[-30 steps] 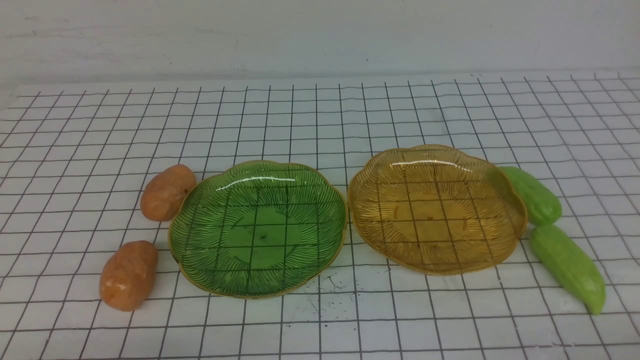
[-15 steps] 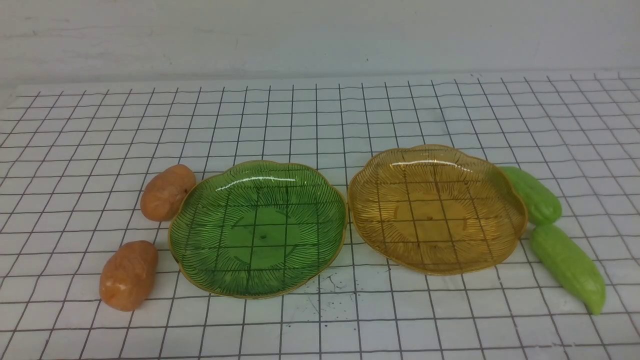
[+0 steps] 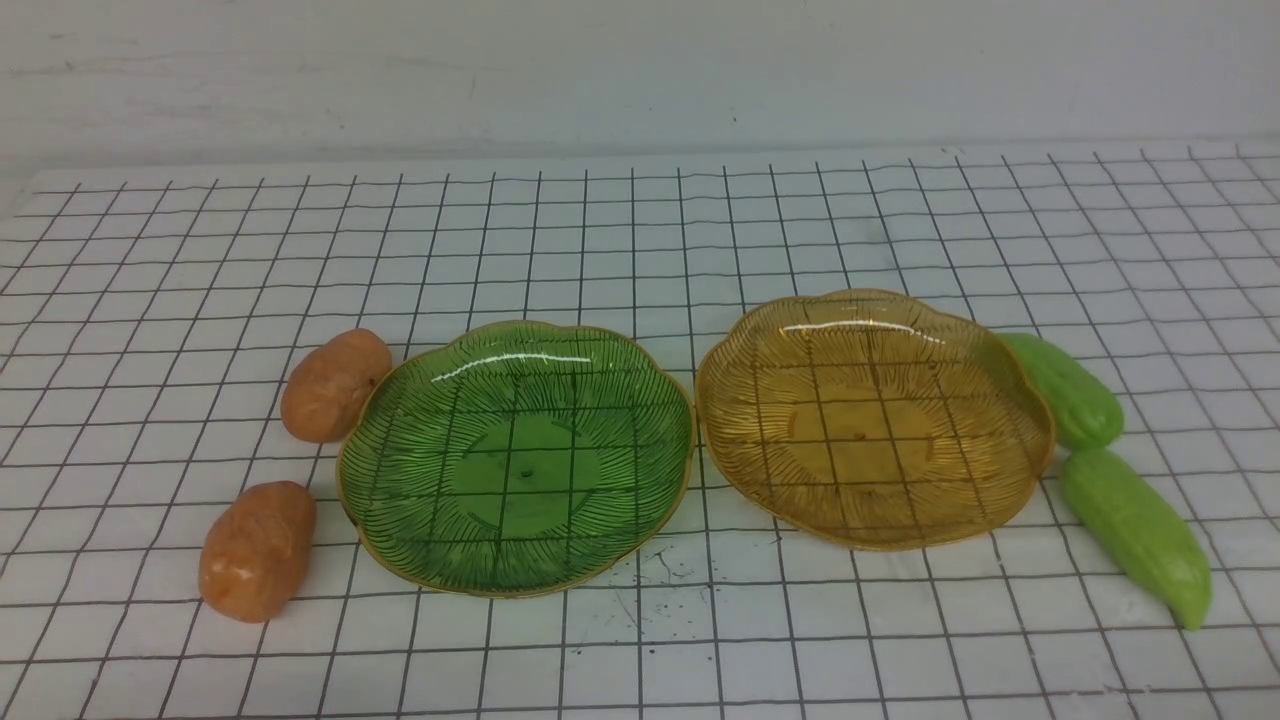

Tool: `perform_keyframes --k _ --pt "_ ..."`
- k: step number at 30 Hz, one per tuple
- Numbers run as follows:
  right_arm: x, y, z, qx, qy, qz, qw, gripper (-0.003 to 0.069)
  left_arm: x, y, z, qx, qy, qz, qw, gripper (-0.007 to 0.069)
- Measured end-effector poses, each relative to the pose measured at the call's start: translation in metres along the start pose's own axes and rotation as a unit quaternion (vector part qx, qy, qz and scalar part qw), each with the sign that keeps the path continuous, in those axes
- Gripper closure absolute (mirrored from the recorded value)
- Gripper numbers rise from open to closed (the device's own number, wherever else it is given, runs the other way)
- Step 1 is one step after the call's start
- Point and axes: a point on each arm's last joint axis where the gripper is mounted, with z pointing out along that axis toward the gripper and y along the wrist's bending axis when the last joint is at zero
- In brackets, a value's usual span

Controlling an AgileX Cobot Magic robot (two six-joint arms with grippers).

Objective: Put different types of vegetables on the plate.

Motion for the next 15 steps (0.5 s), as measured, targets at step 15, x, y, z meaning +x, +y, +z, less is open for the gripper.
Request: perform_keyframes --k 15 --pt "-0.002 0.003 0.001 -0.019 -0.019 0.111 0.993 0.0673 -0.002 -0.011 -0.001 0.061 0.005 -0.241 0.969 0.0633"
